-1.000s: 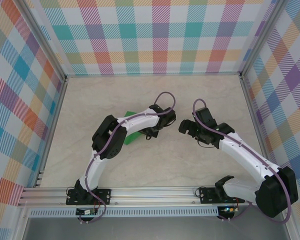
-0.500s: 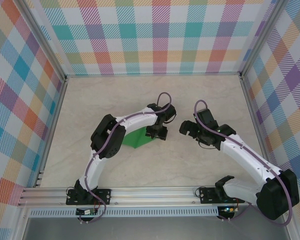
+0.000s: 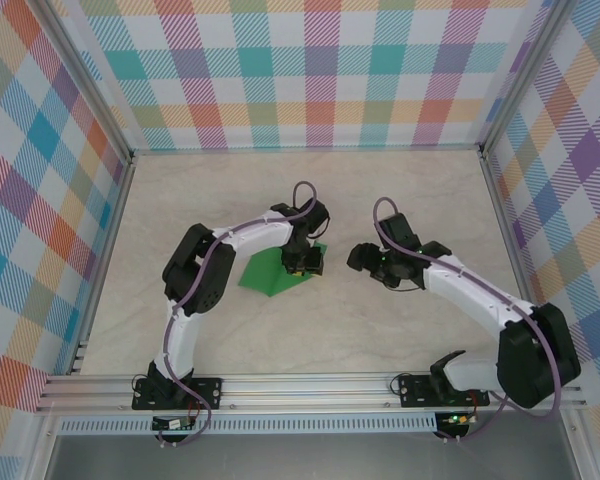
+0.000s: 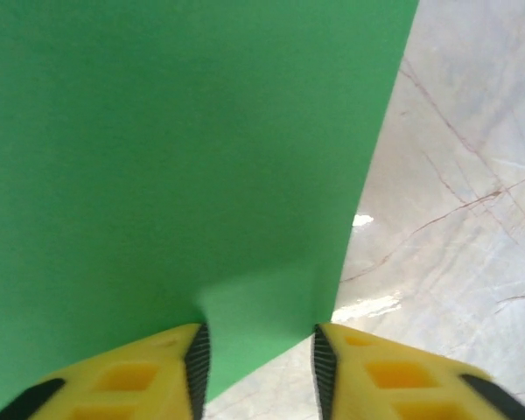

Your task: Fold a paper plane with a square sheet of paper (pick it up from the middle)

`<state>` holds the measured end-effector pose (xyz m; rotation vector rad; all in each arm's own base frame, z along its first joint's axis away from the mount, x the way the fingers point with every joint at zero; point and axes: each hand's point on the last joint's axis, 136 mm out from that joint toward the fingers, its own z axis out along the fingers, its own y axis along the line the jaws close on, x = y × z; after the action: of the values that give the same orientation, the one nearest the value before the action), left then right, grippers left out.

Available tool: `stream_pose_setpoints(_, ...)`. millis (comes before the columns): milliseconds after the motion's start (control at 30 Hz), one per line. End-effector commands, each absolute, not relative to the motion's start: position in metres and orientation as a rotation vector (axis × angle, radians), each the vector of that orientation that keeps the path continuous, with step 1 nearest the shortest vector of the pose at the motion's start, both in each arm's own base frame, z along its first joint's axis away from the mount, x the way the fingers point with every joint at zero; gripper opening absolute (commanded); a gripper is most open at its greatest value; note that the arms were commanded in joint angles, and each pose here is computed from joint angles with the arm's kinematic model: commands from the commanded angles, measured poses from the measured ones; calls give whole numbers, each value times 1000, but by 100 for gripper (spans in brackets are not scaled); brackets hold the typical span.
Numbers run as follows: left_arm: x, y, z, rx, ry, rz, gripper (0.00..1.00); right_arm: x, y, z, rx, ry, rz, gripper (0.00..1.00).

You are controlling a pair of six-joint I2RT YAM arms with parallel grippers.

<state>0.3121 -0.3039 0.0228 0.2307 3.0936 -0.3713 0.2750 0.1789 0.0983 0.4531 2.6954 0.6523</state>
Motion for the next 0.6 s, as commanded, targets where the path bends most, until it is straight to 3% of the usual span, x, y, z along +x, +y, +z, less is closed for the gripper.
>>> stream_pose_setpoints(0,308,-298,21,197,3108,-389,28,295,216,111,424,2654,897,58)
stream_pose_setpoints(133,306,-288,11,157,3130,-370,15,305,245,99,423,2675,1033,36)
stream_pose_setpoints(267,304,-283,7,123,3144,-359,7,314,262,87,454,2697,1059,24)
stream_pose_setpoints(567,306,-294,33,135,3103,-462,3,321,269,66,514,2740,1046,17)
